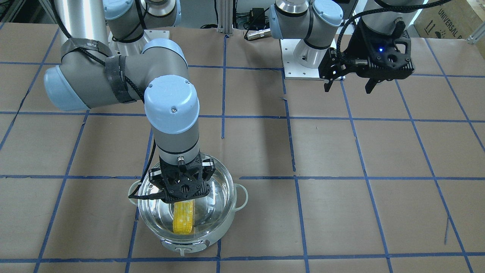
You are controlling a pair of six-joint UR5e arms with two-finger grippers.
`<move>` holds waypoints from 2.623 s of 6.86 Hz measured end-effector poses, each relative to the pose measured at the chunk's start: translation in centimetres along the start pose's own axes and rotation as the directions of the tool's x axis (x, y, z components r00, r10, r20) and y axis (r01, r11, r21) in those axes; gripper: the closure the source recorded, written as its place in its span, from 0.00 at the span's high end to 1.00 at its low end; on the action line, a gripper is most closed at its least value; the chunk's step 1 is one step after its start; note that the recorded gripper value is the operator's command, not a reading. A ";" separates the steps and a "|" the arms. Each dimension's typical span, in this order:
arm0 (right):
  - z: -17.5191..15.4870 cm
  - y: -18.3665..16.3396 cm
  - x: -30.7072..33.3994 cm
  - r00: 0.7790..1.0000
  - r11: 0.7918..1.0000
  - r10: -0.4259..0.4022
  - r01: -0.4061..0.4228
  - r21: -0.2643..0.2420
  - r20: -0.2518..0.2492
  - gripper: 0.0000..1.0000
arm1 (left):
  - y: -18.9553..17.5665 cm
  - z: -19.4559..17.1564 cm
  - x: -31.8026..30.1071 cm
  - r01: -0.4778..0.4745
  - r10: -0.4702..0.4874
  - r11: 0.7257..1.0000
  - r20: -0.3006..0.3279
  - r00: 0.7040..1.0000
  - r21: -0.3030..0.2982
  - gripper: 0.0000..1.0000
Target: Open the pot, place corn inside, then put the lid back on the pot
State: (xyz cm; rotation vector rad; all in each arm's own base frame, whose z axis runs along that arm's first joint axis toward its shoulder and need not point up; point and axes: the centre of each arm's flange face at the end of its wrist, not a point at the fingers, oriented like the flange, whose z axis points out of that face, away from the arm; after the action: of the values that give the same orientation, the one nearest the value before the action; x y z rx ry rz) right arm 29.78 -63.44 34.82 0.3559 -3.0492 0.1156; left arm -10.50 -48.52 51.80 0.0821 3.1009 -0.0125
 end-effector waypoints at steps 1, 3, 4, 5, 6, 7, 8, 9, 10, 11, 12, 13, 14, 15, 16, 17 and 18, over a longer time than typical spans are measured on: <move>-0.2 -0.2 0.1 1.000 1.000 0.000 0.000 -0.010 0.000 0.38 | 0.0 0.0 0.0 0.000 0.000 1.000 0.000 1.000 0.000 1.00; -0.4 -0.7 0.1 1.000 0.999 -0.001 0.001 -0.036 0.000 0.74 | 0.1 0.1 0.0 0.000 0.000 1.000 0.001 1.000 -0.002 1.00; -0.5 -0.9 0.1 1.000 0.999 -0.002 0.002 -0.044 0.001 0.78 | 0.1 0.1 0.0 0.000 0.000 1.000 0.001 1.000 -0.002 1.00; -0.4 -0.9 0.1 1.000 0.999 -0.002 0.002 -0.047 0.001 0.79 | 0.1 0.1 0.0 0.000 0.000 1.000 0.001 1.000 -0.002 1.00; -0.4 -1.0 0.1 1.000 0.999 -0.002 0.002 -0.046 0.000 0.79 | 0.1 0.1 0.0 0.000 0.000 1.000 0.001 1.000 -0.002 1.00; -0.4 -1.2 0.1 1.000 0.999 -0.003 0.003 -0.043 0.000 0.82 | 0.1 0.1 0.0 0.000 0.000 1.000 0.001 1.000 -0.002 1.00; -0.6 -1.6 0.1 1.000 0.999 -0.003 0.003 -0.034 0.001 0.88 | 0.1 0.1 0.0 0.000 0.000 1.000 0.001 1.000 -0.002 1.00; -1.3 -2.4 0.3 1.000 1.000 0.000 0.000 -0.017 0.002 0.88 | 0.2 0.1 0.0 0.000 0.000 1.000 0.001 1.000 -0.002 1.00; -2.2 -3.3 1.1 1.000 1.000 0.011 -0.011 -0.002 0.005 0.94 | 0.2 0.0 0.0 0.002 -0.002 1.000 0.001 1.000 -0.001 1.00; -3.7 -4.1 2.9 0.999 0.999 0.032 -0.032 0.004 0.008 0.99 | 0.2 -0.1 0.0 0.006 -0.006 1.000 -0.001 1.000 0.001 1.00; -5.5 -4.5 5.2 0.999 0.999 0.052 -0.052 0.011 0.009 1.00 | 0.2 -0.3 0.0 0.011 -0.011 1.000 0.000 1.000 0.005 1.00; -7.6 -4.1 7.5 0.997 0.997 0.071 -0.071 0.019 0.009 1.00 | 0.2 -0.5 0.0 0.015 -0.015 1.000 0.003 1.000 0.007 1.00; -10.4 -2.6 10.3 0.997 0.997 0.078 -0.078 0.012 0.008 1.00 | -0.2 -0.6 -0.1 0.017 -0.017 1.000 0.002 1.000 0.011 1.00; -13.4 -0.3 13.5 0.998 0.998 0.069 -0.069 -0.008 0.015 1.00 | -0.6 -0.5 0.0 0.018 -0.018 1.000 -0.003 1.000 0.018 1.00; -16.3 2.4 16.3 0.997 0.997 0.070 -0.069 -0.024 0.040 1.00 | -0.8 -0.6 0.0 0.018 -0.018 1.000 -0.003 1.000 0.023 1.00; -18.1 5.2 17.3 0.995 0.997 0.078 -0.076 -0.028 0.067 1.00 | -0.7 -0.6 -0.1 0.018 -0.018 1.000 -0.002 1.000 0.026 1.00; -18.7 7.9 17.1 0.993 0.996 0.083 -0.080 -0.030 0.081 1.00 | -0.6 -0.5 0.0 0.017 -0.017 1.000 -0.002 1.000 0.025 1.00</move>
State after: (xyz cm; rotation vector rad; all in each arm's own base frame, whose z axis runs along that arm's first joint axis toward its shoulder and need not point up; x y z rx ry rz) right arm 12.43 -58.12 54.25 0.2403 -3.1442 0.0663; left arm -10.51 -49.14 52.36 0.0572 3.1033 -0.0511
